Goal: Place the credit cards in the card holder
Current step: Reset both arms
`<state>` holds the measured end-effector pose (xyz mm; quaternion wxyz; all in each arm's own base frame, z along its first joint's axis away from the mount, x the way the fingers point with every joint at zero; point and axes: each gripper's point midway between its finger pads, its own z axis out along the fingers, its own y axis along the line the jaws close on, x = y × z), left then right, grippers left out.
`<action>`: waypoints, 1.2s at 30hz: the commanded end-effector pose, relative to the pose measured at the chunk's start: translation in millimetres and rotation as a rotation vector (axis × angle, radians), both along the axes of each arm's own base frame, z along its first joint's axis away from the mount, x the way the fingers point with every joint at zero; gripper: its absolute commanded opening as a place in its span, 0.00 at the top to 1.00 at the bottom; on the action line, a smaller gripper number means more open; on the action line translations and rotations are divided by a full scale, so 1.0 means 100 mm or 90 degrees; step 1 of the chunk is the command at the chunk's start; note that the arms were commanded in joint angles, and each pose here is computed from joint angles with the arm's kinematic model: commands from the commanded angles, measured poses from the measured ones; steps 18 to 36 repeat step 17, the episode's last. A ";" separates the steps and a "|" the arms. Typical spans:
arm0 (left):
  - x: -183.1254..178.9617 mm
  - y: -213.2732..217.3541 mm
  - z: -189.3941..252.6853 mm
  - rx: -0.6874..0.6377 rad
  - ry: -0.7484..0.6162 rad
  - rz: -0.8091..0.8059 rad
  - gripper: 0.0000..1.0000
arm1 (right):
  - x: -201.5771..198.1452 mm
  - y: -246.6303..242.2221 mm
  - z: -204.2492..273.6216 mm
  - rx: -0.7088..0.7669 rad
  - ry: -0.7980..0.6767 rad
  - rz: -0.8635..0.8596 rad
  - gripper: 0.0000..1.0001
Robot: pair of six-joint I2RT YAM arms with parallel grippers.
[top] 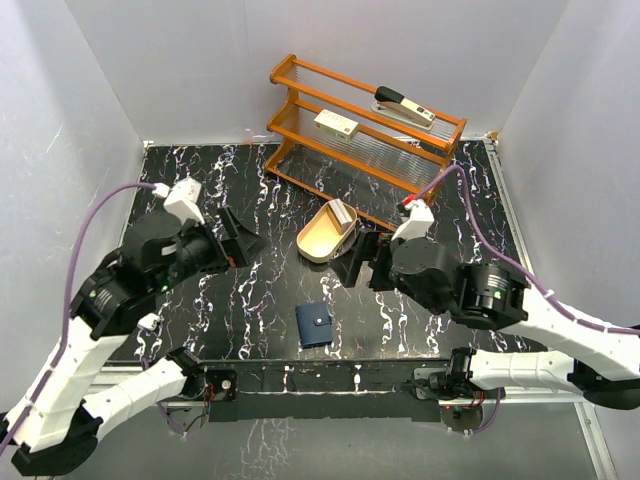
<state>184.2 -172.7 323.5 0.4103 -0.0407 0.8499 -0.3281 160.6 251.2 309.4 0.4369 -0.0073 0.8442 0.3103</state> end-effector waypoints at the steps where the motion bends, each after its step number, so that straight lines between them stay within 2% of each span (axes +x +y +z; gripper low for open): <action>1: -0.08 0.19 0.04 0.010 -0.013 0.028 0.01 | 0.01 -0.14 0.05 0.047 -0.010 -0.031 0.02; 11: -0.19 0.23 -0.28 -0.037 0.018 0.053 0.01 | -0.03 -0.11 -0.07 0.070 0.013 -0.030 0.02; 36: -0.18 0.24 -0.24 -0.032 0.011 0.054 0.01 | -0.05 -0.04 -0.14 0.069 0.021 -0.015 0.02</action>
